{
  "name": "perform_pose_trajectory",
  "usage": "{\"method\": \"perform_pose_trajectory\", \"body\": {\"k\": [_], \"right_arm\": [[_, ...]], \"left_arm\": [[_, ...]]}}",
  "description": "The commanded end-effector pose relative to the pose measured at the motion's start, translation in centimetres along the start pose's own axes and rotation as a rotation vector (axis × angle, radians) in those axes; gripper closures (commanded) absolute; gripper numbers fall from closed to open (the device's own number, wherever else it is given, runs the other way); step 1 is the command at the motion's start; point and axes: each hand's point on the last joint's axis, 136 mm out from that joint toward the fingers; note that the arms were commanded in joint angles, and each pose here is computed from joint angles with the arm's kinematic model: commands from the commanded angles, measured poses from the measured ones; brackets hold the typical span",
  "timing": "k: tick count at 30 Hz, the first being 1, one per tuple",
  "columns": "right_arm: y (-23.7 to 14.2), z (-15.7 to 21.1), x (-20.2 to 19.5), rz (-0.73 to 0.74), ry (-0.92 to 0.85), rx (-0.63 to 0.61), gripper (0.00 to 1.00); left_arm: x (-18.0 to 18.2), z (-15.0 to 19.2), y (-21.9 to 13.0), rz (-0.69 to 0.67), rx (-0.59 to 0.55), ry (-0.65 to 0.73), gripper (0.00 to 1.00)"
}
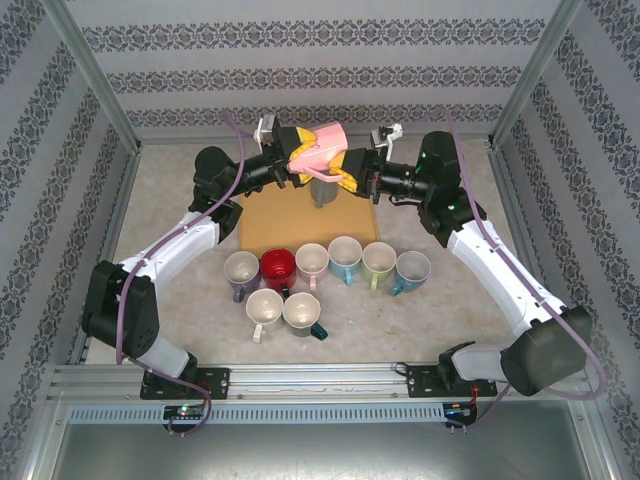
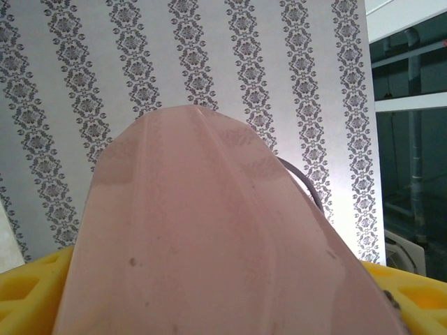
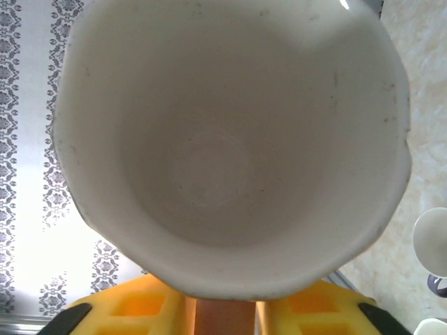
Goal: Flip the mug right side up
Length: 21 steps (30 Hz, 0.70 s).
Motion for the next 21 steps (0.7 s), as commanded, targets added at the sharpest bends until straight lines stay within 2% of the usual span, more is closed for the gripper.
{"method": "perform_pose_trajectory", "body": {"k": [1, 4, 7, 8, 9, 16, 21], "right_arm": [[0.6, 0.4, 0.9, -0.040, -0.041, 0.024, 0.79], [0.6, 0.6, 1.0, -0.043, -0.046, 0.033, 0.87], [0.2, 0.4, 1.3, -0.045, -0.054, 0.015, 0.96], [0.0, 0.3, 1.4, -0.047, -0.058, 0.004, 0.99], [-0.2, 0.2, 1.6, -0.051, -0.063, -0.007, 1.00], [-2.8, -0.5, 3.5, -0.057, -0.135, -0.133, 1.00], [-5.2, -1.0, 3.1, 0.004, -0.210, -0.242, 1.00]], "left_arm": [[-6.0, 1.8, 0.1, 0.135, 0.057, 0.156, 0.48], [-5.8, 1.9, 0.2, 0.130, 0.067, 0.157, 0.44], [-5.7, 2.1, 0.2, 0.120, 0.071, 0.155, 0.23], [-5.6, 2.1, 0.3, 0.118, 0.073, 0.152, 0.08], [-5.5, 2.1, 0.2, 0.115, 0.071, 0.149, 0.00], [-4.4, 1.7, -0.1, 0.087, 0.051, 0.128, 0.00], [-2.8, 0.7, -1.0, 0.024, -0.003, 0.118, 0.00]]}}
Point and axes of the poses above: each hand's point on the last joint's axis, 136 mm out from that joint toward the fingers, its own y axis out along the fingers, its own x axis along the line the jaws close on, z = x × y, and after that the axes turned 7 degrees about y, right-handed
